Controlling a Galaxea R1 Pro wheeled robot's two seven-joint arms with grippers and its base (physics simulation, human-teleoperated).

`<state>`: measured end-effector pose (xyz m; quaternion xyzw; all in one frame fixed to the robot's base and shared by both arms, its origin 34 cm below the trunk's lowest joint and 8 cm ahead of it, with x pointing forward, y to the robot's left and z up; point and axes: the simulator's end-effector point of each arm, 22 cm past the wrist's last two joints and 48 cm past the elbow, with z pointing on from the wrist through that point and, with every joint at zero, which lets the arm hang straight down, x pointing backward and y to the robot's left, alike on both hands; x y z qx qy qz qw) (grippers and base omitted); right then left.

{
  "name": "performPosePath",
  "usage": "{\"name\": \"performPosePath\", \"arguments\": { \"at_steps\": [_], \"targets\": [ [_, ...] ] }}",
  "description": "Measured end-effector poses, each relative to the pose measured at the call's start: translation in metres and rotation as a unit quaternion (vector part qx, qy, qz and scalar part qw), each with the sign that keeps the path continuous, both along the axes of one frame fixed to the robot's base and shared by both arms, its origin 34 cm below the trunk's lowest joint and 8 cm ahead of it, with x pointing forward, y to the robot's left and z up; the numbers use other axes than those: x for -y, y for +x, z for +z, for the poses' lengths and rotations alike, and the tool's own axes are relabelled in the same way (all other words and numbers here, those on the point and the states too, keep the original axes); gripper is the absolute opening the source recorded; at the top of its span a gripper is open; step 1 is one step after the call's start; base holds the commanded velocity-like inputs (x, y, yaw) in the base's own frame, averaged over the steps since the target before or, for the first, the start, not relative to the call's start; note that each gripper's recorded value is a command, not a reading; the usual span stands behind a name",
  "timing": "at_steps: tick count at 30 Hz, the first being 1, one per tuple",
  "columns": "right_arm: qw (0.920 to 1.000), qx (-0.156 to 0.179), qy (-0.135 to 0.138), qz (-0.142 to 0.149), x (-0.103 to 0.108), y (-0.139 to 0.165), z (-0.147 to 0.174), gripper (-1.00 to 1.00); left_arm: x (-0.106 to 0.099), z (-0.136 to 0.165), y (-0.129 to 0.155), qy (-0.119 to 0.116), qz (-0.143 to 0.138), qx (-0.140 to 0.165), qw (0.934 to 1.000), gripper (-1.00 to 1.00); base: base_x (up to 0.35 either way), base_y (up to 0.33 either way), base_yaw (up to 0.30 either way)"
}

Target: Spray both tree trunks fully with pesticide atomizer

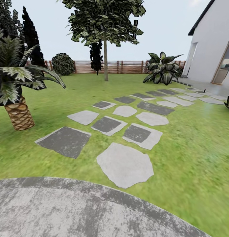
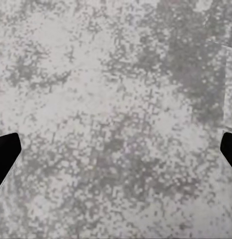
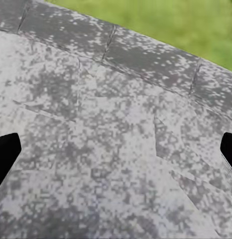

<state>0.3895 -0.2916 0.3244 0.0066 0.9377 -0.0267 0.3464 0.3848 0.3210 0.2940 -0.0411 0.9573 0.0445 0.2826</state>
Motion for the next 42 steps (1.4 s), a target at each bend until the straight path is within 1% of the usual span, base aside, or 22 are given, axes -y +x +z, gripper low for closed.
{"name": "performPosePath", "arguments": {
  "at_steps": [42],
  "targets": [
    [1.0000, 0.000, 0.000, 0.000, -0.0002, 0.0000, 0.0000, 1.00, 0.0000, 0.0000, 0.0000, 0.000, 0.000, 0.000, 1.0000, 1.00, 0.340, 0.000, 0.000]
  ]
}}
